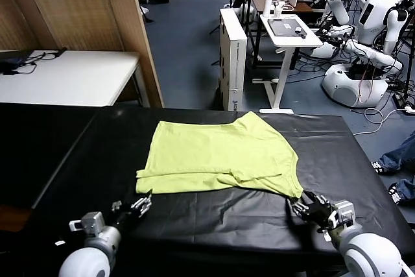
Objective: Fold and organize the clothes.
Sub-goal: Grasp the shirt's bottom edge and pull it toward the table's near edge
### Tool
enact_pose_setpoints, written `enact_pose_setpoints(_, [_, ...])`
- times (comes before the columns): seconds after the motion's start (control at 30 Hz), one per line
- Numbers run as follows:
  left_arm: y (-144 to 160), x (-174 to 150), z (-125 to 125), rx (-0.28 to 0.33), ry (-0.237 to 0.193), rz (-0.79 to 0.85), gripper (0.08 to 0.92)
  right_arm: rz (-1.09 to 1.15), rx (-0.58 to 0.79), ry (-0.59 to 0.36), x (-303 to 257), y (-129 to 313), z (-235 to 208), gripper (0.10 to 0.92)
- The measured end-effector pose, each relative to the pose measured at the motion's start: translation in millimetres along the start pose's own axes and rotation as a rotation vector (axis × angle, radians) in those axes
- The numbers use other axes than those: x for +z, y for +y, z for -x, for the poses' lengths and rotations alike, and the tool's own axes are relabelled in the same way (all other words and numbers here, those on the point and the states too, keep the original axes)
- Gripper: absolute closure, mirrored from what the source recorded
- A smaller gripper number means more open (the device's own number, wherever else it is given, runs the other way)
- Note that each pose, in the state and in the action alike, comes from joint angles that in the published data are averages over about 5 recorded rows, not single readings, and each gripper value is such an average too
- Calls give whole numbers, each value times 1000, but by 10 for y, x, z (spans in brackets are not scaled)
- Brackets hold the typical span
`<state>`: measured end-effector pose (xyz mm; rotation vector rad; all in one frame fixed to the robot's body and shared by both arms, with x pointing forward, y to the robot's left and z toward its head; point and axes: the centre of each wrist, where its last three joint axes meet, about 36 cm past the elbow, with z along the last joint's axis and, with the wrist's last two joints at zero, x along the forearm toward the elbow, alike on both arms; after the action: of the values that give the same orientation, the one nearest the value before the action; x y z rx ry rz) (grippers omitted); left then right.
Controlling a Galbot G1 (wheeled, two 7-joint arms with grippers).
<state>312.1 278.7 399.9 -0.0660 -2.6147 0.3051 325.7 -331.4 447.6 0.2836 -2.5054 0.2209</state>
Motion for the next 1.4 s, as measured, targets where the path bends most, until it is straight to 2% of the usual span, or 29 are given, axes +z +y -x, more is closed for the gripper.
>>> enact_pose_setpoints(0.07, [-4,5,2,4,1,3,169,0,1,-1,-2,-1,-3,822])
enact_pose_setpoints(0.13, [-6,9,4,8,1,6,223,1,0,-1,-4,2,-9,861])
enact_pose_setpoints(0.23, [-6,15,6,14,3,10,387,9,-2,3,-18,12,-30,881])
enact_pose_setpoints(0.4, [9,17,5,12,0,21,709,47,0,56,-89,19,-105,883])
enact_pose_setpoints(0.5, [32,2,-17,5,-3,33,832,62,-10,97,-163,37,-182,883])
enact_pose_setpoints(0.87, [194,-178,-297,-26,11,103,853,37,-34,109,-298,162,-458,883])
enact_pose_setpoints(1.13, [261,-213,-510,-35,42,159,853,38,-57,136,-217,286,-622,883])
enact_pose_setpoints(1.4, [354,-158,-657,-55,90,188,853,31,-65,171,-122,349,-675,883])
